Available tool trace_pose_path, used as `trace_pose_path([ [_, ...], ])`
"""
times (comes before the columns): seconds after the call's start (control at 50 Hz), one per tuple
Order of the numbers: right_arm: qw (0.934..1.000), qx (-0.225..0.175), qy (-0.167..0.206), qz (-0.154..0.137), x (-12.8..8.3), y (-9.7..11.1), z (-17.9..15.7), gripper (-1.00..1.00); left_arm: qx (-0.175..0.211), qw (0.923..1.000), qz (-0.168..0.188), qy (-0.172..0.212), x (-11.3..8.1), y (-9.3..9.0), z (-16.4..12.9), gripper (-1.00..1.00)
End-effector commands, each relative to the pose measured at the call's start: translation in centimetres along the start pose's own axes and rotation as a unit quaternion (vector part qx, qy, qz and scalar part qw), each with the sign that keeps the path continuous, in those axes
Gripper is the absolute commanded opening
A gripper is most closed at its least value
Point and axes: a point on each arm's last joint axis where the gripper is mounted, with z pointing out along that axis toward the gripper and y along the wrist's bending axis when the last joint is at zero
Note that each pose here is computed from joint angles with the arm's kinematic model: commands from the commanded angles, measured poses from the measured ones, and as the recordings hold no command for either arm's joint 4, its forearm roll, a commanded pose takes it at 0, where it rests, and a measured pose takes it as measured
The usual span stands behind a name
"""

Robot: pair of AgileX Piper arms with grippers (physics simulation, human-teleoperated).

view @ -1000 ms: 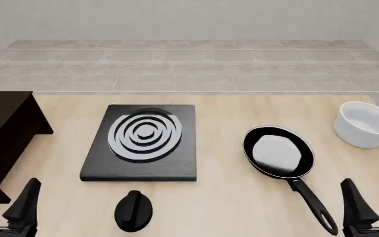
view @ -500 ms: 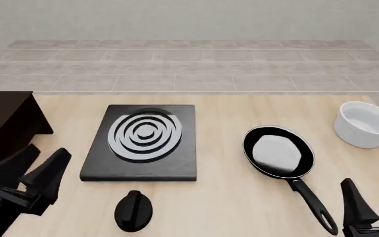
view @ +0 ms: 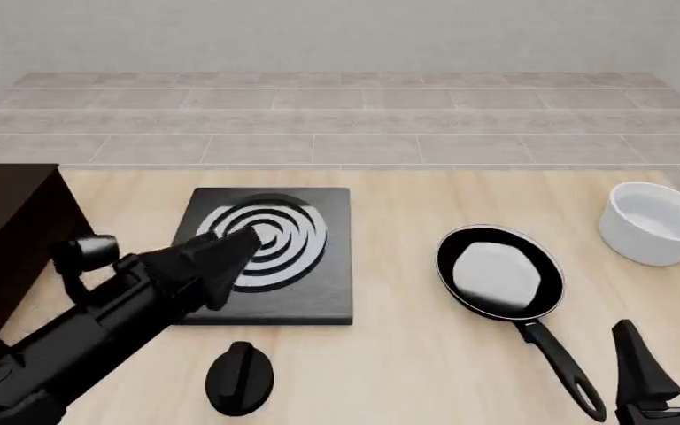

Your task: Put the frying pan on top of the cabinet.

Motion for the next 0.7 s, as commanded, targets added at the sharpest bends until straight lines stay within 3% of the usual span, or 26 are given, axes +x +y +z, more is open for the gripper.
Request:
trace_pose_path([
  [0.02,1.0,0.001,0.0,0.001,0.1,0.0,0.0,1.0,0.028,0.9933,-0.089,0.067,3.6,-1.3,4.9,1.0],
  [0.12,1.0,0.001,0.0,0.0,0.1,0.0,0.0,1.0,0.037,0.9889,-0.11,0.092,5.3,-1.9,6.2,1.0],
  [0.32,1.0,0.002,0.0,0.0,0.1,0.0,0.0,1.0,0.047,0.9843,-0.126,0.114,6.5,-2.9,7.7,1.0],
  [0.36,1.0,0.002,0.0,0.0,0.1,0.0,0.0,1.0,0.056,0.9798,-0.14,0.131,7.7,-3.5,8.2,1.0],
  [0.46,1.0,0.001,0.0,-0.001,0.0,0.0,0.0,1.0,0.059,0.9771,-0.147,0.142,8.8,-3.9,9.2,1.0],
  [0.7,1.0,0.004,-0.001,0.004,0.0,0.0,0.0,1.0,0.031,0.9742,-0.156,0.16,11.5,-2.4,11.8,1.0],
])
